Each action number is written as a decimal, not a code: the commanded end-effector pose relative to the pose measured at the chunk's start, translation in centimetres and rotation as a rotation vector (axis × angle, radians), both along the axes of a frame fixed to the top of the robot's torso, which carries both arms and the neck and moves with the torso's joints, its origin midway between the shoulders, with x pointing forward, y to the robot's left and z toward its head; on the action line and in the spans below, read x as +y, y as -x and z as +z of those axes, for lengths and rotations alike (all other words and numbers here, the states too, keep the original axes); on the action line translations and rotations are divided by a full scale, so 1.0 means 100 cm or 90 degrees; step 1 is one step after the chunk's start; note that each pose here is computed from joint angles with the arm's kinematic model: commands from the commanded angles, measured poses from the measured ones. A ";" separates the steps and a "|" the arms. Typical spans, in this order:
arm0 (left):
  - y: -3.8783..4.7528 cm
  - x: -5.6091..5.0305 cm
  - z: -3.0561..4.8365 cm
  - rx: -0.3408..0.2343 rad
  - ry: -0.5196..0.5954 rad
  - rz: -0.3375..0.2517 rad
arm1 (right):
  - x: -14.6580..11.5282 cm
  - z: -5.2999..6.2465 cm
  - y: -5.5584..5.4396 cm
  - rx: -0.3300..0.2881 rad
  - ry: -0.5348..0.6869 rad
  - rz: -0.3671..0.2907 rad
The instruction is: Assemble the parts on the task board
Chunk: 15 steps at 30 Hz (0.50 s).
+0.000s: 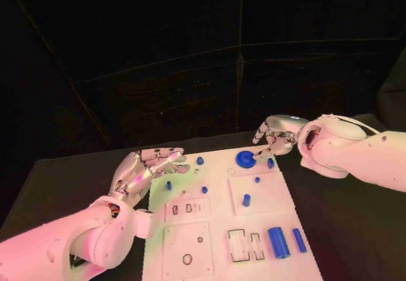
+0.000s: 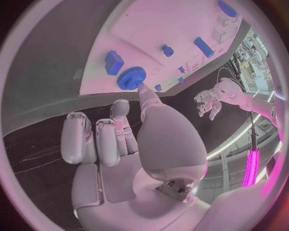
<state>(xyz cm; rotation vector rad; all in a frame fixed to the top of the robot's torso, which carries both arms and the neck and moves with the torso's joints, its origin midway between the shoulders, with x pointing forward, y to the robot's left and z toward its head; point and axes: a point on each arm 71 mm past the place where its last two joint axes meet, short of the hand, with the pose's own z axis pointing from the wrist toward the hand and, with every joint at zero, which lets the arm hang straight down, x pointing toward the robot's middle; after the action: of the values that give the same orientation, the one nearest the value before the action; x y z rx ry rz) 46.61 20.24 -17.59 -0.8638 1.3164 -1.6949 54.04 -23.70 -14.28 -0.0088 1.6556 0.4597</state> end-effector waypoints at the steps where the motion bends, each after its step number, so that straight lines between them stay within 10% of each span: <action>1: -0.0007 -0.001 0.0006 0.002 0.007 -0.010 | 0.001 -0.005 -0.002 0.050 0.012 -0.008; 15: -0.0025 -0.003 -0.0004 0.003 0.007 -0.012 | 0.019 -0.008 -0.008 0.053 0.027 0.015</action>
<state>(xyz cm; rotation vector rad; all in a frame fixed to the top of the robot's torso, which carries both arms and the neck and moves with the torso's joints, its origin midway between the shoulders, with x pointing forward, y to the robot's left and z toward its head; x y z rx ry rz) 46.88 20.12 -17.75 -0.8665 1.3213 -1.6969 54.79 -21.88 -15.12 -0.0227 1.7359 0.4533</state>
